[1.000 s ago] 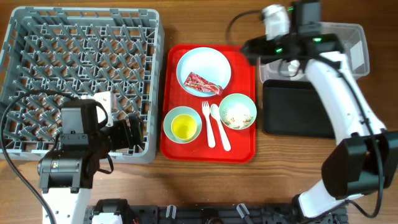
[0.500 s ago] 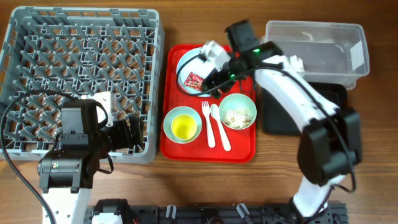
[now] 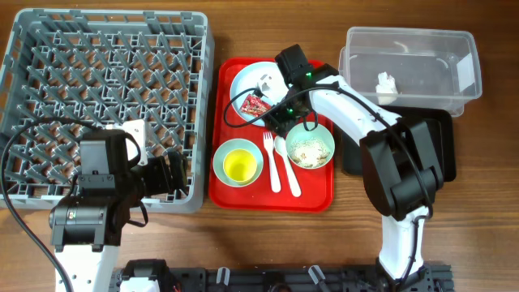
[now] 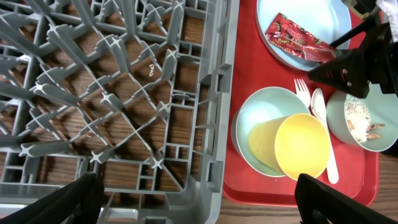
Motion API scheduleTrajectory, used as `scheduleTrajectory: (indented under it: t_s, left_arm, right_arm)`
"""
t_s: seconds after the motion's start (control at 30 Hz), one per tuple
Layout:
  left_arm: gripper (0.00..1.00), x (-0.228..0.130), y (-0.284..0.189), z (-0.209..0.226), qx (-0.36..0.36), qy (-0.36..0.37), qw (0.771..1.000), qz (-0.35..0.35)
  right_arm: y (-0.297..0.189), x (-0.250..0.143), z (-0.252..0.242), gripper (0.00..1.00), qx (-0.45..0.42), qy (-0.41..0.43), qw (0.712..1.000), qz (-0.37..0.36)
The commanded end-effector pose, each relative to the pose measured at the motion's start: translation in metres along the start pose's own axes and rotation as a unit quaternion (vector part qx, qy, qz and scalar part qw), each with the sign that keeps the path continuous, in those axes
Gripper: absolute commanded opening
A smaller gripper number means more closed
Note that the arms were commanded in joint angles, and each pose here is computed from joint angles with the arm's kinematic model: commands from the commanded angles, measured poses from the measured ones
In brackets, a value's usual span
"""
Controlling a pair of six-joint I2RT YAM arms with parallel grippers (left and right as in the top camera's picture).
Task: Sort waste into correct bins and load items into the dishwasher rack
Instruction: 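Lower the right gripper onto the plate and grasp the red wrapper, then carry the red wrapper to the clear bin and release it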
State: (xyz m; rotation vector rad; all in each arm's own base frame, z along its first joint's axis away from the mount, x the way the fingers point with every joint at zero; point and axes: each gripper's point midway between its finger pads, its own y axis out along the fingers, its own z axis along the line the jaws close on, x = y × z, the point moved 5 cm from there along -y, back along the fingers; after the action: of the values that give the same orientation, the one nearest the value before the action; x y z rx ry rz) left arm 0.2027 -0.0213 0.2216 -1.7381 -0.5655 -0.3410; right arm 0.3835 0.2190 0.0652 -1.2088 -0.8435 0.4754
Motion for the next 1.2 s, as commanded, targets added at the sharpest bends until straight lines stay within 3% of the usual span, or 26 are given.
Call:
scheduleTrajectory:
  t_s: [0.0, 0.3, 0.4, 0.47, 0.8, 0.9, 1.17]
  left_arm:
    - [1.00, 0.005, -0.006, -0.002, -0.003, 0.007, 1.000, -0.012]
    - [1.00, 0.005, -0.006, -0.002, -0.003, 0.007, 1.000, -0.012]
    - [1.00, 0.005, -0.006, -0.002, -0.003, 0.007, 1.000, -0.012]
    - [1.00, 0.005, -0.006, -0.002, -0.003, 0.007, 1.000, -0.012]
    - [1.00, 0.005, -0.006, -0.002, -0.003, 0.008, 1.000, -0.012]
    - [1.00, 0.005, -0.006, -0.002, -0.003, 0.007, 1.000, -0.012]
    - [1.00, 0.005, -0.006, -0.002, -0.003, 0.007, 1.000, -0.012]
  right_arm:
    - [0.007, -0.004, -0.002, 0.56, -0.006, 0.013, 1.000, 0.011]
    - [0.006, -0.010, 0.000, 0.52, 0.000, 0.036, 0.999, 0.025]
    - [0.006, -0.013, 0.001, 0.34, 0.003, 0.039, 0.999, 0.033]
    - [0.005, -0.012, 0.001, 0.29, 0.002, 0.047, 0.998, 0.031]
    - [-0.001, -0.008, 0.001, 0.29, -0.002, 0.063, 0.998, 0.021]
    - [-0.003, -0.007, 0.001, 0.42, -0.004, 0.065, 0.998, 0.018]
    - [-0.014, 0.002, 0.000, 0.43, -0.012, 0.095, 0.995, -0.007]
